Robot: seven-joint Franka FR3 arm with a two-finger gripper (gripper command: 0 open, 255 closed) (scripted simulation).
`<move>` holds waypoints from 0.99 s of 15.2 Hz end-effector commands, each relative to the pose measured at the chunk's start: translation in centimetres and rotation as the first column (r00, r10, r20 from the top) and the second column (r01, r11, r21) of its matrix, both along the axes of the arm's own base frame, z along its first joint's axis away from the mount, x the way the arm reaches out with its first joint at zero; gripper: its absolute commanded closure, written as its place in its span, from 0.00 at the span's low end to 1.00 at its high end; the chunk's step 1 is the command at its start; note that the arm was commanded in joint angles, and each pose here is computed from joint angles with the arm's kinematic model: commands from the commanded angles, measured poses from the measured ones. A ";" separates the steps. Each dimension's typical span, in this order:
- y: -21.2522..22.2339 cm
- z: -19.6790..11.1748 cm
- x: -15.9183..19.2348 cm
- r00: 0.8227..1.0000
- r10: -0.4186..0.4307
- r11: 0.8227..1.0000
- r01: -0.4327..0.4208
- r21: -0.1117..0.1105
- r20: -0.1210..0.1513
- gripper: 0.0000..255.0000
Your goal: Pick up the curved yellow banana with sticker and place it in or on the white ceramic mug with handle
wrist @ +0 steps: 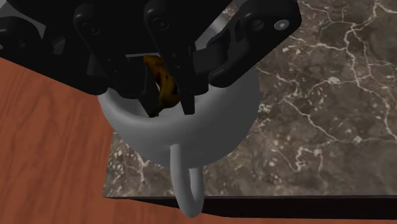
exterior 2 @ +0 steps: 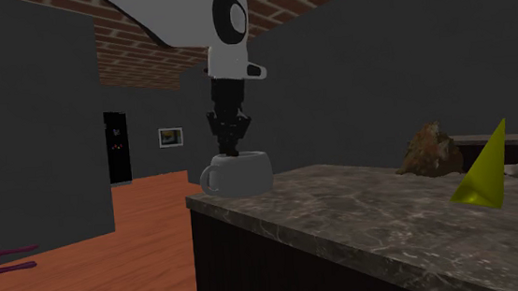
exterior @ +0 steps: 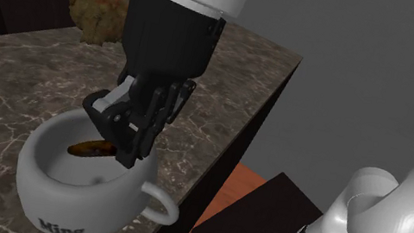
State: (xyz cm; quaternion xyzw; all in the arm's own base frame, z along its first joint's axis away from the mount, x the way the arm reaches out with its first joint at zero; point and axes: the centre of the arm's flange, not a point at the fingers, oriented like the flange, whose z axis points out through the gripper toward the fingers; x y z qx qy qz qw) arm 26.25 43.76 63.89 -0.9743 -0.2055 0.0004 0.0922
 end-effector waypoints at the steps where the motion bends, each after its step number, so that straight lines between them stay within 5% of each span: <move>1: 0.0 -0.1 0.0 1.000 0.000 1.000 0.000 0.000 0.000 1.00; 5: 0.0 -0.1 0.0 1.000 0.000 1.000 0.000 0.000 0.000 1.00; 6: 0.0 -0.1 0.0 1.000 0.000 1.000 0.000 0.000 0.000 0.00; 11: 0.0 -0.1 0.0 1.000 0.000 1.000 0.000 0.000 0.000 0.00; 15: -0.9 4.8 0.2 1.000 0.000 1.000 0.000 0.000 0.000 0.00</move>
